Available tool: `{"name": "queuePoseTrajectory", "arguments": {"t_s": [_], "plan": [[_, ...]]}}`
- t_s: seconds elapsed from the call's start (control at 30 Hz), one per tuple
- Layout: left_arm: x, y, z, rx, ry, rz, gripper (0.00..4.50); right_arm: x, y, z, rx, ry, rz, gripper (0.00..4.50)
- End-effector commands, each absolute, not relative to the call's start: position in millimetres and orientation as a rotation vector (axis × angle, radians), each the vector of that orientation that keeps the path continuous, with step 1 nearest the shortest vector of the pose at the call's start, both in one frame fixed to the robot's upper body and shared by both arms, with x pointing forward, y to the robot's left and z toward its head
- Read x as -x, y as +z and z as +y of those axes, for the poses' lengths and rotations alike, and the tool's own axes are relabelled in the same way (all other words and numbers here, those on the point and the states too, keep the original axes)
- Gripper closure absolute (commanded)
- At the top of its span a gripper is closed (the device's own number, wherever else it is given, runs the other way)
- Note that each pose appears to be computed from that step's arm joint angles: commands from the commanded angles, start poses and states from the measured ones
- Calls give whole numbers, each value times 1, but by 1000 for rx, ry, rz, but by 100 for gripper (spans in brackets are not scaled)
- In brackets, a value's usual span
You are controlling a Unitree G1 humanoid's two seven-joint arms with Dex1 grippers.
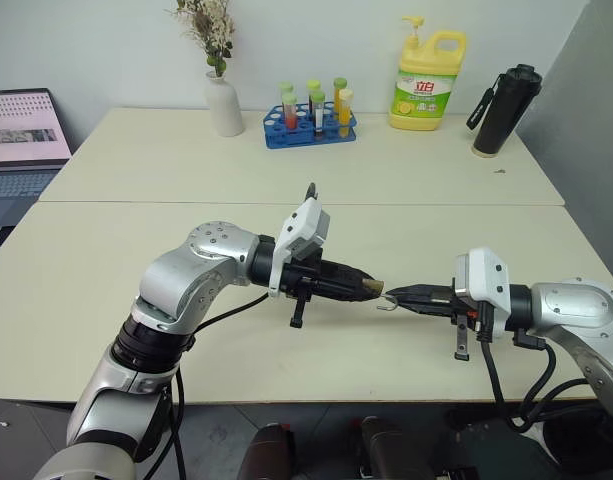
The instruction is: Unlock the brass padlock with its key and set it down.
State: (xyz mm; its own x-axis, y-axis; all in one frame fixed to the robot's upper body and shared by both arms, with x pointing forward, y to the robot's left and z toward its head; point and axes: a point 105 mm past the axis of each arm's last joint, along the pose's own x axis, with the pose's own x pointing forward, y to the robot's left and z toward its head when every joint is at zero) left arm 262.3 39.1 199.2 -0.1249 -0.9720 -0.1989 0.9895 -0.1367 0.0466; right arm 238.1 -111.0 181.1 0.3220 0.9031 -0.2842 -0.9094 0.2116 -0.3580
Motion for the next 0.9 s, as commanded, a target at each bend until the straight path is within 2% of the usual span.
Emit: {"name": "queuePoseTrajectory", "arguments": {"t_s": [0.03, 0.2, 0.3, 0.47, 0.63, 0.67, 0.8, 0.9], "plan": [[-260, 209, 39, -217, -1700, 61, 433, -235, 183, -112, 552, 1266, 19, 450], [-268, 200, 43, -160, -1622, 127, 433, -245, 178, -134, 589, 1152, 57, 450], [-273, 190, 47, -61, -1555, 194, 433, -240, 174, -141, 598, 1141, 79, 389], [-272, 158, 53, 14, -1481, 334, 433, -223, 170, -131, 577, 1203, 97, 211], [-281, 138, 54, 129, -1367, 430, 433, -218, 171, -115, 574, 1234, 60, 25], [-282, 135, 54, 165, -1347, 450, 433, -218, 171, -113, 570, 1237, 59, 0], [-286, 126, 53, 270, -1282, 506, 433, -223, 166, -110, 587, 1217, 61, 0], [-291, 111, 54, 272, -1217, 547, 433, -230, 156, -112, 592, 1182, 131, 0]]}}
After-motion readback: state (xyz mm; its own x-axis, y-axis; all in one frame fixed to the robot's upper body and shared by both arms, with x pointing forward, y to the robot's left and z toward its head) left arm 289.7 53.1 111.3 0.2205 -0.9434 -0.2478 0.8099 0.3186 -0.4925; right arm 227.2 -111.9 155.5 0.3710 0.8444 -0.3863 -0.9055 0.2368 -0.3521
